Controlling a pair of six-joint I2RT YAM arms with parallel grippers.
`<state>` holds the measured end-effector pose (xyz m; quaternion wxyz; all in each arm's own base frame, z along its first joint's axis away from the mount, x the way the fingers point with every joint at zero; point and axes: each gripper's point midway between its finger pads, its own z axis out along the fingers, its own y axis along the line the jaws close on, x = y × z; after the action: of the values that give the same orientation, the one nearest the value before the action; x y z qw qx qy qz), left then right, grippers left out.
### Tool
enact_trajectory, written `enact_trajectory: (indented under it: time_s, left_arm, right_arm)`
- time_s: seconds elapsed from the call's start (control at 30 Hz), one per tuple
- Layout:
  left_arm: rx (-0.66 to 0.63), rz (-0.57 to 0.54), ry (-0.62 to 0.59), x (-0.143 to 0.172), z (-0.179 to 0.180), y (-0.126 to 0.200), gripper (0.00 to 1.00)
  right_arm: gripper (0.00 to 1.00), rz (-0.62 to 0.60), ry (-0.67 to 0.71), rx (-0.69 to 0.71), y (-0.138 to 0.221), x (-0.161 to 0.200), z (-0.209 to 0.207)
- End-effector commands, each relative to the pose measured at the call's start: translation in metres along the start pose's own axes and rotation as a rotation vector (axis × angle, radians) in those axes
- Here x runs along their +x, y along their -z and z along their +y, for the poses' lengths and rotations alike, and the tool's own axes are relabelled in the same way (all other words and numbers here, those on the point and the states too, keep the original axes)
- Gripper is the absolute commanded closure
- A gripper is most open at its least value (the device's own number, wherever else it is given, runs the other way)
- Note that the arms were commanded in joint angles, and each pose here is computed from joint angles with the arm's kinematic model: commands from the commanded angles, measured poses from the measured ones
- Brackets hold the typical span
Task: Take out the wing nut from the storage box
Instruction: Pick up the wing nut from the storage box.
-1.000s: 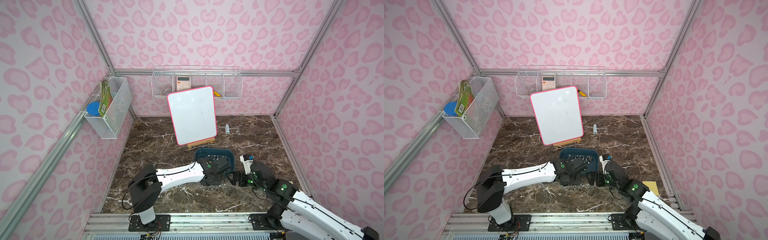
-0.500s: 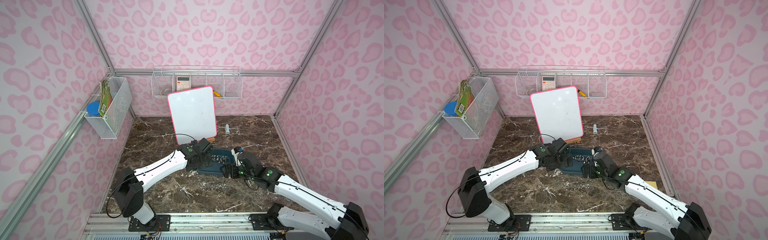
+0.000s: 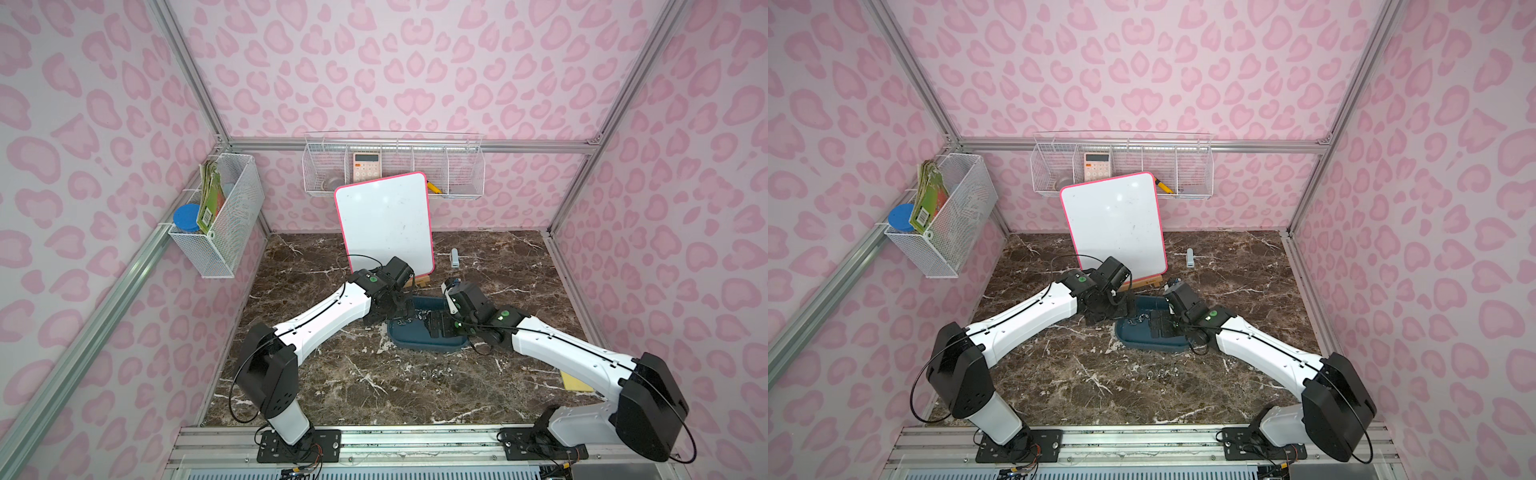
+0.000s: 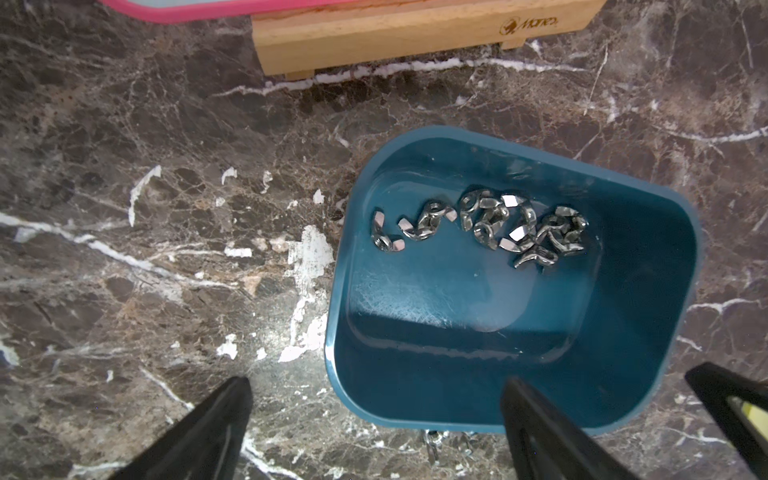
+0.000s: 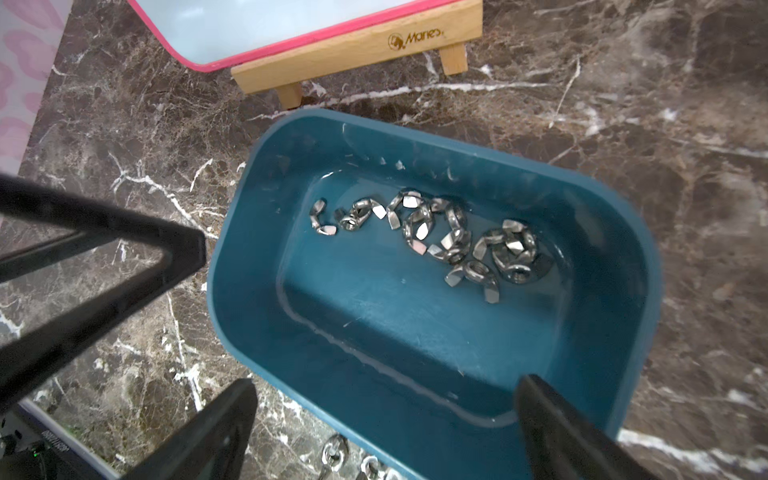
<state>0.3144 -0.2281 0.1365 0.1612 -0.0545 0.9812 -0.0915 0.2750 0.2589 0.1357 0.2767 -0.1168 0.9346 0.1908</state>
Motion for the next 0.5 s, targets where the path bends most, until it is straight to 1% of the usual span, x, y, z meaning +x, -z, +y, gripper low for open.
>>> enact_trajectory:
  time_s: [0.0, 0.1, 0.27, 0.47]
  left_arm:
    - [-0.024, 0.008, -0.050, -0.007, 0.008, -0.004, 0.02]
    - [-0.003, 0.008, -0.049, -0.015, 0.008, -0.007, 0.02]
    - [0.042, -0.039, -0.059, -0.031, 0.006, -0.008, 0.02]
    - [0.081, -0.021, -0.039, -0.042, 0.008, -0.010, 0.02]
  right_arm:
    - [0.01, 0.037, 0.018, 0.027, -0.007, -0.002, -0.006]
    - [0.01, 0.048, 0.009, 0.039, -0.013, -0.005, -0.011]
    - [0.01, 0.052, -0.011, 0.057, -0.016, -0.012, -0.019]
    - [0.01, 0.077, -0.027, 0.064, -0.022, -0.009, -0.026]
